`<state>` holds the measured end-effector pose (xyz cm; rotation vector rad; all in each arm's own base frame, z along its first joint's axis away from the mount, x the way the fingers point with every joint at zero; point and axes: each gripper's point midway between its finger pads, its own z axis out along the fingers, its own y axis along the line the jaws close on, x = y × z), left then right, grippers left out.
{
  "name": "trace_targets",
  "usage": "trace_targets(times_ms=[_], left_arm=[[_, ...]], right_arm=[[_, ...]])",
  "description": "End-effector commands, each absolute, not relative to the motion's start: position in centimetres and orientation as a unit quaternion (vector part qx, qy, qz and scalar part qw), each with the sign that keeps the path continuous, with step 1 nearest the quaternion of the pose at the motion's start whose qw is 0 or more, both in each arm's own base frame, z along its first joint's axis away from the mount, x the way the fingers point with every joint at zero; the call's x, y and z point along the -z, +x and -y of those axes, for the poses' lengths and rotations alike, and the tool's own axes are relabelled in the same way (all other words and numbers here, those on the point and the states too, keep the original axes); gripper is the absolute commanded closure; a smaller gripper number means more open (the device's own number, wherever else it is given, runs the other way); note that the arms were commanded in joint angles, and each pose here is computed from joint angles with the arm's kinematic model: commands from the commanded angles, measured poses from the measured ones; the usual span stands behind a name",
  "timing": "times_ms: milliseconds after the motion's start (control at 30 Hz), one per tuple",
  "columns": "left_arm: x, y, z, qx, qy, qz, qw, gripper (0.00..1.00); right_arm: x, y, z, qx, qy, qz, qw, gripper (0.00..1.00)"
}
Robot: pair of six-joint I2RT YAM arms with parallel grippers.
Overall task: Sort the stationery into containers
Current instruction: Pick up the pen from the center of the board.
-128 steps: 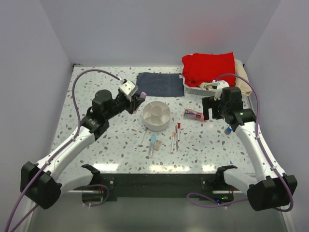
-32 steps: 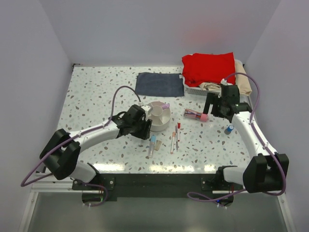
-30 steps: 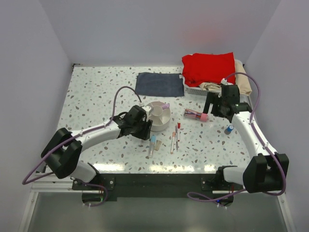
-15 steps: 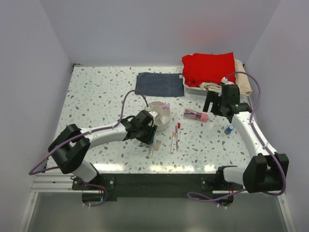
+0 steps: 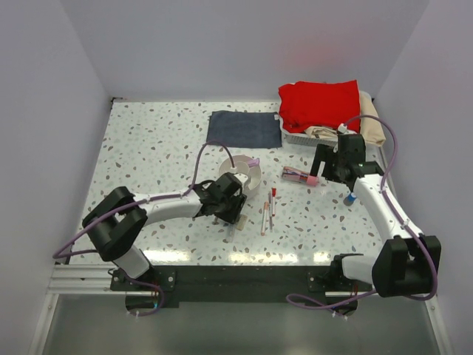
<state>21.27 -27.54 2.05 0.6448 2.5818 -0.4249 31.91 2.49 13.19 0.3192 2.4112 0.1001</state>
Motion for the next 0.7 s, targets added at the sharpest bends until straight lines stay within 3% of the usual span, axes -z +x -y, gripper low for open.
trace_targets(times_ms=[0, 100, 233, 367, 667], left_arm=[[-2.8, 22.1, 29.1, 0.161, 0.244, -0.924, 0.245, 0.51], [-2.4, 22.0, 29.0, 0.158, 0.245, -0.925, 0.242, 0.55], [-2.3, 21.8, 28.9, 0.156, 0.251, -0.924, 0.242, 0.70], [-2.8, 21.8, 29.2, 0.162, 0.269, -0.917, 0.247, 1.00], [-12.8, 21.0, 28.8, 0.191, 0.370, -0.861, 0.292, 1.00]], right_arm=[[-14.5, 32.3, -2.6, -0.050, 0.128, -0.917, 0.374, 0.07], [-14.5, 32.1, -2.4, -0.048, 0.129, -0.917, 0.375, 0.07], [-14.7, 32.0, -2.4, -0.048, 0.127, -0.915, 0.380, 0.07], [-15.2, 31.9, -2.1, -0.043, 0.127, -0.913, 0.385, 0.07], [-18.3, 32.2, -1.7, -0.029, 0.095, -0.911, 0.401, 0.08]])
